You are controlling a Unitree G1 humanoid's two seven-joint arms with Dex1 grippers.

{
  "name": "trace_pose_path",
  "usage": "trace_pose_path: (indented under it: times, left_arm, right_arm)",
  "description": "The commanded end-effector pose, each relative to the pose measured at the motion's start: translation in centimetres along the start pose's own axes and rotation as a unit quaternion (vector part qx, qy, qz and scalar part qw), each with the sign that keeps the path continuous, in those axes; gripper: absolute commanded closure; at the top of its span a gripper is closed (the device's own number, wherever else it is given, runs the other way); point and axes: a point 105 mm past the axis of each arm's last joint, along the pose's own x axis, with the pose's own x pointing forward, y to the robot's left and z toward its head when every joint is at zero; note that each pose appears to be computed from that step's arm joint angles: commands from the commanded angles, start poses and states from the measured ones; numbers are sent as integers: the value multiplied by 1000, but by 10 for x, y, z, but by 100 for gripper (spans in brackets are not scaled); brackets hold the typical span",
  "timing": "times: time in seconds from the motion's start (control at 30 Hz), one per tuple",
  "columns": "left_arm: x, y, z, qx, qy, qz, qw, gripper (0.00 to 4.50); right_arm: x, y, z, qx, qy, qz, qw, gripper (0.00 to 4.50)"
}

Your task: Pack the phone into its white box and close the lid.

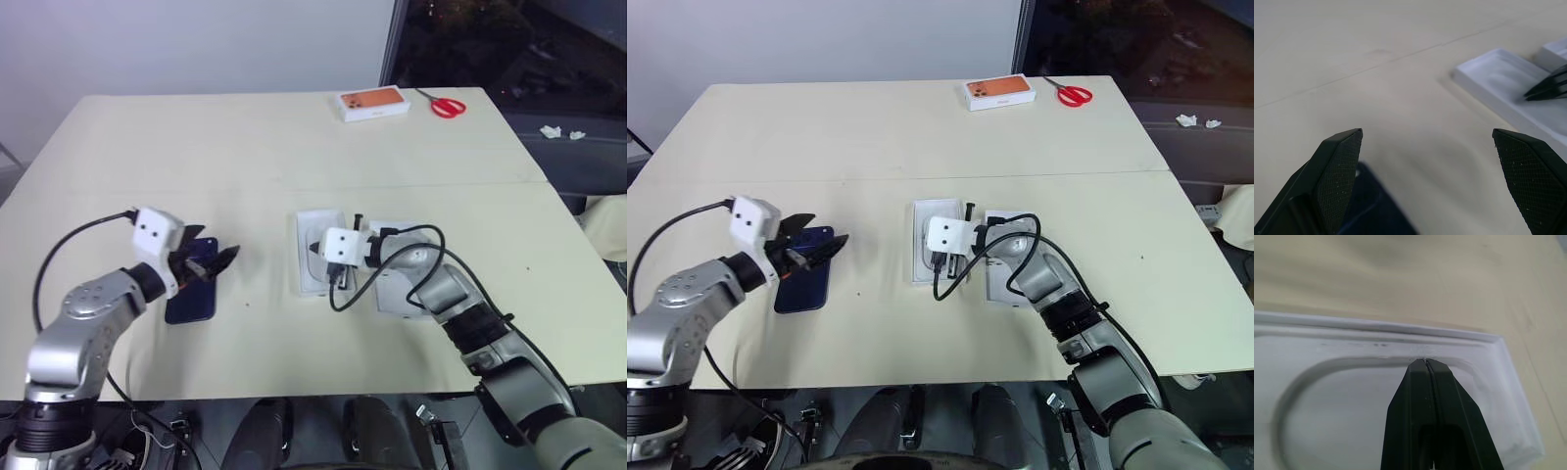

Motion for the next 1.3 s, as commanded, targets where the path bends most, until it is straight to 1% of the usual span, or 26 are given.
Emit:
trace_pose_path:
  times: [0.03, 0.1, 0.17, 0.23, 0.33, 0.43, 0.57, 0.63, 0.7, 0.77, 0.83, 1.0, 1.1, 1.3]
  left_arm:
    - [-22, 19, 10, -72, 0, 18, 997, 0]
    - [-35, 34, 8, -108, 6, 34, 994, 0]
    - [-45, 48, 0, -150, 19, 54, 987, 0]
    - [-56, 61, -9, -206, 30, 65, 976, 0]
    - [-62, 69, -17, -240, 39, 74, 967, 0]
    - [-64, 73, -38, -272, 75, 83, 956, 0]
    - [-52, 57, -53, -289, 119, 47, 949, 0]
    - [-49, 52, -57, -300, 130, 34, 945, 0]
    - [-45, 48, -67, -303, 152, 31, 940, 0]
    - [-42, 45, -78, -308, 170, 28, 936, 0]
    - [-37, 41, -83, -314, 177, 22, 932, 0]
    - [-20, 25, -89, -322, 183, -4, 929, 0]
    - [-11, 15, -95, -332, 185, -19, 925, 0]
    - [-3, -4, -103, -367, 191, -47, 909, 0]
  right_arm:
    - [-1, -24, 48, 10, -85, -33, 996, 447]
    - [9, -22, 62, 11, -100, -29, 994, 447]
    - [18, -18, 71, 13, -106, -27, 994, 447]
    - [35, -3, 80, 10, -110, -8, 994, 447]
    - [52, 12, 87, 10, -111, 15, 994, 447]
    - [75, 31, 97, 1, -107, 48, 993, 447]
    - [94, 55, 87, -10, -56, 104, 993, 447]
    - [98, 61, 84, -10, -39, 115, 993, 447]
    - [102, 68, 82, -10, -27, 127, 991, 447]
    - [107, 77, 79, 3, -11, 145, 989, 447]
    - [109, 84, 79, 30, -1, 162, 986, 447]
    - [114, 88, 82, 54, 5, 166, 985, 447]
    - [116, 87, 84, 50, 4, 160, 986, 447]
    - [116, 79, 83, 45, 5, 144, 988, 447]
